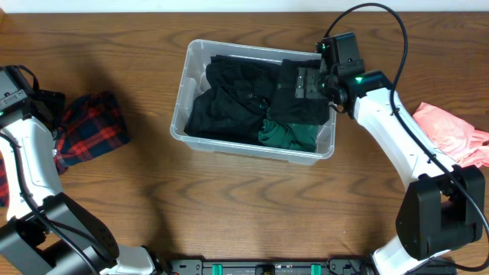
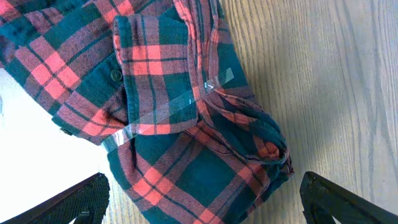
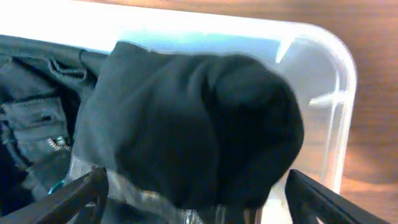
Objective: Pack container
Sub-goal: 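Release the black cloth and lift the right gripper away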
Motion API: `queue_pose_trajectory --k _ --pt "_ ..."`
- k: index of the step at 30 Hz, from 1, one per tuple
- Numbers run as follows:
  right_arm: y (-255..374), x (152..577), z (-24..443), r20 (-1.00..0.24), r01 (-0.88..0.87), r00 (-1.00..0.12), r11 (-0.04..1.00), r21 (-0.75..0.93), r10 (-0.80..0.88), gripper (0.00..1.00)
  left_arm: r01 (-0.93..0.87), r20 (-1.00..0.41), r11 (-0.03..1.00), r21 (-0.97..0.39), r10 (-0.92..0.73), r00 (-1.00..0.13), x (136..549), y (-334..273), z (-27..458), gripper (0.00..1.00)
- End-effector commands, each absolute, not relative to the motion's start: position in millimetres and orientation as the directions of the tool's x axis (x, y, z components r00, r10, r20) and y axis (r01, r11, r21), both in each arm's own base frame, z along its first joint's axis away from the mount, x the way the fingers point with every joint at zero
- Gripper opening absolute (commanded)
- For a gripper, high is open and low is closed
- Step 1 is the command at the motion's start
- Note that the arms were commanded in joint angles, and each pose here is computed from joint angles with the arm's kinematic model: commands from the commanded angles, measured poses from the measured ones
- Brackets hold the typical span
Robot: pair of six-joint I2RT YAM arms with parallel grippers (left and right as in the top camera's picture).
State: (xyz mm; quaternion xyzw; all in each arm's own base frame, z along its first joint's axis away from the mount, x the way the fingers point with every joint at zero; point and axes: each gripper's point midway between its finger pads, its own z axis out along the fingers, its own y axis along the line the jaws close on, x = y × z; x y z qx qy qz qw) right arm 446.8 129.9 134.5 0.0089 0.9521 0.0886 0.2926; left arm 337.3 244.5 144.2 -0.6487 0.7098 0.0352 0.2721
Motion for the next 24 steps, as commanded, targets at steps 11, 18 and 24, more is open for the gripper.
queue_pose_trajectory --k 11,18,24 --pt "123 483 171 -0.714 -0.124 -0.700 0.989 0.086 -0.026 0.57 -0.946 -0.438 0.145 -0.290 -0.899 -0.004 335 248 141 0.98" --pt "131 465 150 -0.645 -0.164 -0.759 0.985 0.051 -0.093 0.03 -0.946 -0.438 0.145 -0.290 -0.899 -0.004 335 248 141 0.98" --pt "132 457 100 -0.536 -0.163 -0.836 0.986 0.034 -0.120 0.01 -0.946 -0.438 0.145 -0.290 -0.899 -0.004 335 248 141 0.98"
